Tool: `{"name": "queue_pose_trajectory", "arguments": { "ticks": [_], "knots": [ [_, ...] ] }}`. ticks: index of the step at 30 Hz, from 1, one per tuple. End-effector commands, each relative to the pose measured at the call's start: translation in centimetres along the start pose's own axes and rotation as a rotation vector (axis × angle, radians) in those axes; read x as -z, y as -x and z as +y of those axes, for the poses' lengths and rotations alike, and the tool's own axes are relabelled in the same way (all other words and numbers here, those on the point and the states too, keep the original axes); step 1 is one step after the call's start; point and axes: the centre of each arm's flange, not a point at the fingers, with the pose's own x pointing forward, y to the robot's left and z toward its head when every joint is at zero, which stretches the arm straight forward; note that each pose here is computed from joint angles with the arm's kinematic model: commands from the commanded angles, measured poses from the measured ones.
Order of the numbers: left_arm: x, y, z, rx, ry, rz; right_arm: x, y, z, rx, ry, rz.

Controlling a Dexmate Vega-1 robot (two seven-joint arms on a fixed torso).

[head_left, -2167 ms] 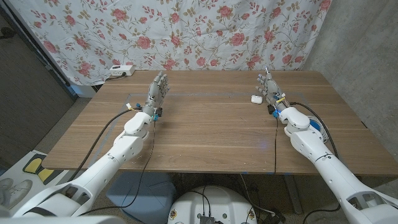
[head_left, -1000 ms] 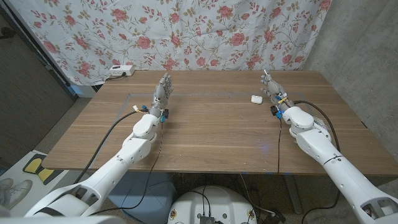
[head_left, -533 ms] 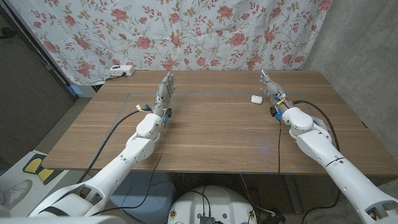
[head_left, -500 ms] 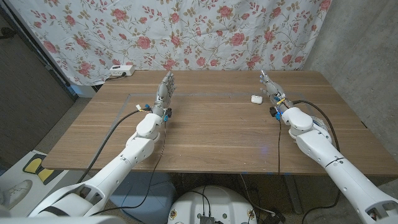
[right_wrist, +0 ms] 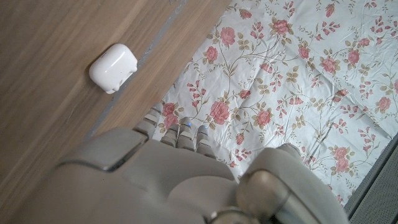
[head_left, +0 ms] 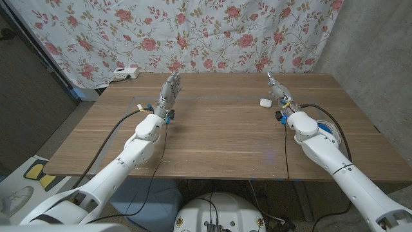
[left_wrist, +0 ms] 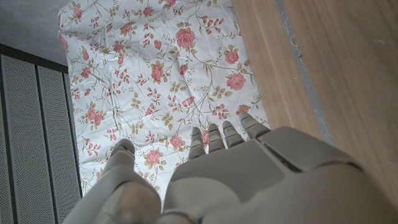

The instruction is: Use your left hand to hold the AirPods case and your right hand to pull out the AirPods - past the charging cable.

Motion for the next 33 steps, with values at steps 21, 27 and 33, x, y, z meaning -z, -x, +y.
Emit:
{"name": "queue_pose_trajectory", "arguments": {
  "ticks": [21, 27, 33],
  "knots": [
    [-0.8, -0.3, -0.6, 0.062, 0.004, 0.042, -0.6, 0.7, 2.0, 0.032, 0.172, 0.078],
    [-0.7, -0.5, -0.5, 0.087, -0.007, 0.053, -0.6, 0.9, 2.4, 0.061, 0.171, 0.092],
    [-0.5, -0.8, -0.6, 0.088, -0.006, 0.051, -0.9, 1.0, 2.7, 0.105, 0.182, 0.106]
  ]
}}
